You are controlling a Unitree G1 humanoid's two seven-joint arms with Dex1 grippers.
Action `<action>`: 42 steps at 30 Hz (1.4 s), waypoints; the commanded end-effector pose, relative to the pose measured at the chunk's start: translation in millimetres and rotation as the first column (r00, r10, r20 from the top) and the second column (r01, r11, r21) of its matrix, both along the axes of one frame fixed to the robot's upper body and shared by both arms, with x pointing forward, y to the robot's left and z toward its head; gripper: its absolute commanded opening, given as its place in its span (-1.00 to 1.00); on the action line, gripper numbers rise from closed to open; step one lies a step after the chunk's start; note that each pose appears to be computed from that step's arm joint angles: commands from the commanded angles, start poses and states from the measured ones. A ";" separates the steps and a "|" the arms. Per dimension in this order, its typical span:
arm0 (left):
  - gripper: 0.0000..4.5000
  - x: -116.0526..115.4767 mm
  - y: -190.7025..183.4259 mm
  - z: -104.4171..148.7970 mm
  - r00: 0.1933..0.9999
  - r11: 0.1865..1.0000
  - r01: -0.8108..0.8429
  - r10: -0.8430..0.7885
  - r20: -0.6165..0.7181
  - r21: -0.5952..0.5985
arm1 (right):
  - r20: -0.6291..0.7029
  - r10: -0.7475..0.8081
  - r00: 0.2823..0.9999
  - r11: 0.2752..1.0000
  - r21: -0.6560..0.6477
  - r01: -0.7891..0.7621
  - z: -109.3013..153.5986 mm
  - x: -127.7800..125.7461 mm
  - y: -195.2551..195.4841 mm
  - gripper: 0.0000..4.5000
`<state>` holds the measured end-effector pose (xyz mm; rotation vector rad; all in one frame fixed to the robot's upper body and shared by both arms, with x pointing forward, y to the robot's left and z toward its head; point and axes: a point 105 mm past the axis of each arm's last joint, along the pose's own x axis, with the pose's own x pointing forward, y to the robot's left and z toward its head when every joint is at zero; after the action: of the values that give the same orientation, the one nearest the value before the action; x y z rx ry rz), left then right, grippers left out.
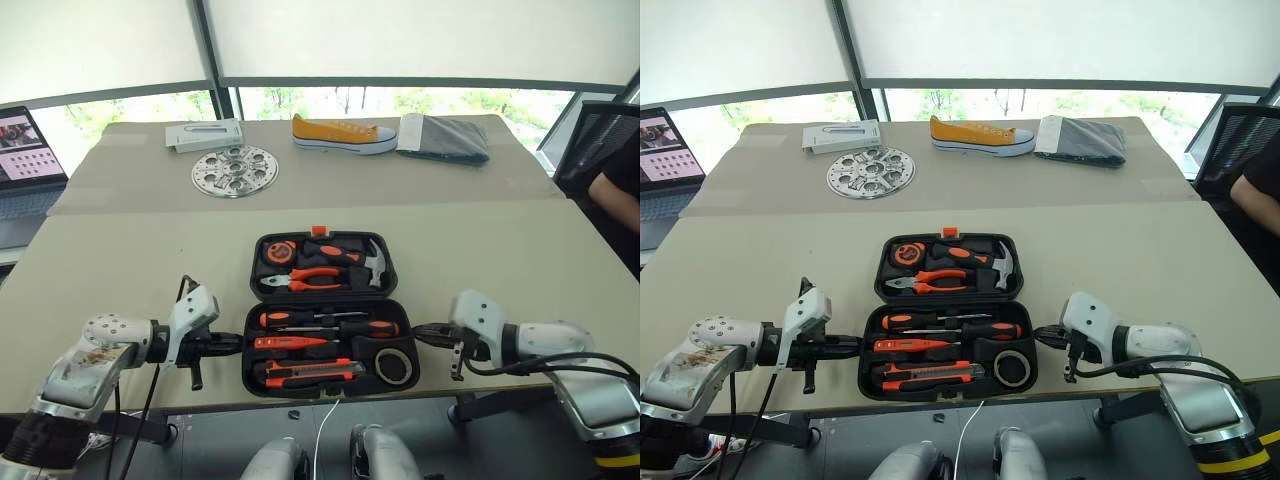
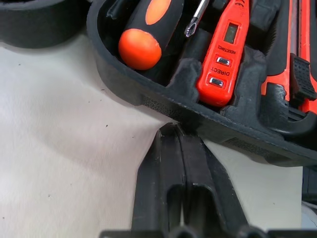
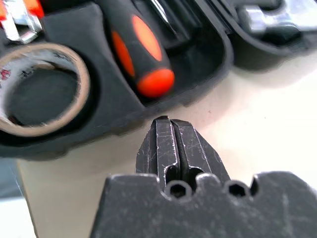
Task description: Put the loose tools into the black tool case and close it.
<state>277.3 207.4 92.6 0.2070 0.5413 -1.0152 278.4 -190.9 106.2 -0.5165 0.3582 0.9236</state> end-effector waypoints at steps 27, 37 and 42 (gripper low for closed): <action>-0.90 84.1 -21.4 35.1 0.914 0.883 -0.402 0.370 -0.168 -0.243 | -0.251 -0.379 0.891 0.860 0.260 0.439 37.2 102.7 35.2 -0.51; -1.00 86.8 -29.5 52.6 0.942 0.914 -0.306 0.332 0.056 -0.266 | -0.099 -0.372 0.923 0.842 0.384 0.380 79.5 110.8 47.5 -0.98; -1.00 103.1 -38.3 103.7 0.855 0.909 -0.235 0.361 0.372 -0.343 | 0.182 -0.451 0.873 0.834 0.435 0.340 119.2 121.3 40.2 -0.98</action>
<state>376.5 177.4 152.5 -0.0132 0.2078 -0.6858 396.5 -148.8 164.8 -0.0963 0.2797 0.5146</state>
